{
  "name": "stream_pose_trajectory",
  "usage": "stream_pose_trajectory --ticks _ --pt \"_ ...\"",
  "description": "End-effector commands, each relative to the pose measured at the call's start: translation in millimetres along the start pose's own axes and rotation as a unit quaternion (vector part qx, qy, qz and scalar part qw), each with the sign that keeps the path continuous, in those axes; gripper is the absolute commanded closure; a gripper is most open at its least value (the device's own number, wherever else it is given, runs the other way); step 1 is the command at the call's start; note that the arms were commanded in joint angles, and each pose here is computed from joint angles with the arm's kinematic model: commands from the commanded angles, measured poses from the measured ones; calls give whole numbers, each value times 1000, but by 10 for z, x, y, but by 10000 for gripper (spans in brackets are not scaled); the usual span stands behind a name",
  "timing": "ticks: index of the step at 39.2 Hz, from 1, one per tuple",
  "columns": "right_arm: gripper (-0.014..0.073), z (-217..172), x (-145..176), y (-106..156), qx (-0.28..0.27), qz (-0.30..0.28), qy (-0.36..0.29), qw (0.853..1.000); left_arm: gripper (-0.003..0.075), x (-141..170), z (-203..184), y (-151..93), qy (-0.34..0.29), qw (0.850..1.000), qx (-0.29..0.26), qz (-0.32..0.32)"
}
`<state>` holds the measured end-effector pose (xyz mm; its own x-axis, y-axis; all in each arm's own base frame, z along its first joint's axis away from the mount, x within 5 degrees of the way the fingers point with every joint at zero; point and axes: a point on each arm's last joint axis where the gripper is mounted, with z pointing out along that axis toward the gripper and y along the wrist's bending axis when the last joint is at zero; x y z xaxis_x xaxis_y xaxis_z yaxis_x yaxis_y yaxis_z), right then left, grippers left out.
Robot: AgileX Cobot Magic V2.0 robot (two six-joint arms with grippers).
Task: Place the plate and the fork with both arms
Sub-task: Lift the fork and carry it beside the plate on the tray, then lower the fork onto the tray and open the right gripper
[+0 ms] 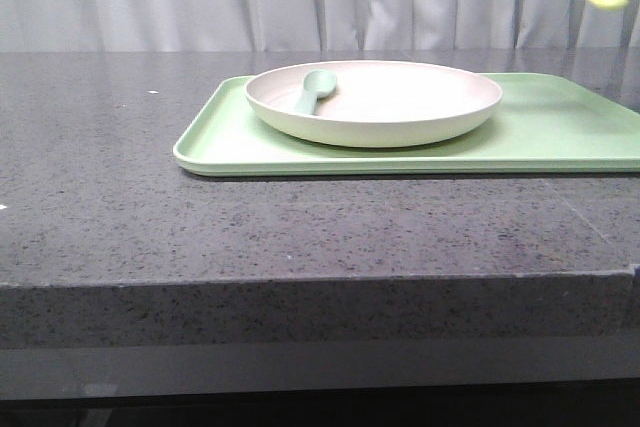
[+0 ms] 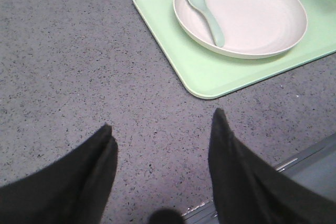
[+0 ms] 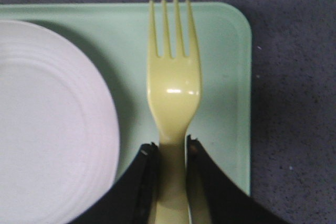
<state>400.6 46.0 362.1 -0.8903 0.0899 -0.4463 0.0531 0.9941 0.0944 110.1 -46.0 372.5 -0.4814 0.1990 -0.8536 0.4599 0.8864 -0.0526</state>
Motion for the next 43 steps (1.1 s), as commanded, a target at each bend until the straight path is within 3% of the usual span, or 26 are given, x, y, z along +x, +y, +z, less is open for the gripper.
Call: stream_pose_trajectory --ticks 1,17,30,39,43 --pt "491 -154 111 -115 15 -8 29 999 330 -127 -63 -2 -47 999 -5 -4" --pt "491 443 149 -133 13 -2 103 995 330 -127 -63 -2 -47 999 -5 -4" --pt "479 569 160 -127 9 -9 120 993 330 -127 -63 -2 -47 999 -5 -4" --pt "283 570 154 -126 8 -11 117 993 330 -127 -63 -2 -47 999 -5 -4" --pt "245 572 148 -125 7 -11 113 993 330 -127 -63 -2 -47 999 -5 -4"
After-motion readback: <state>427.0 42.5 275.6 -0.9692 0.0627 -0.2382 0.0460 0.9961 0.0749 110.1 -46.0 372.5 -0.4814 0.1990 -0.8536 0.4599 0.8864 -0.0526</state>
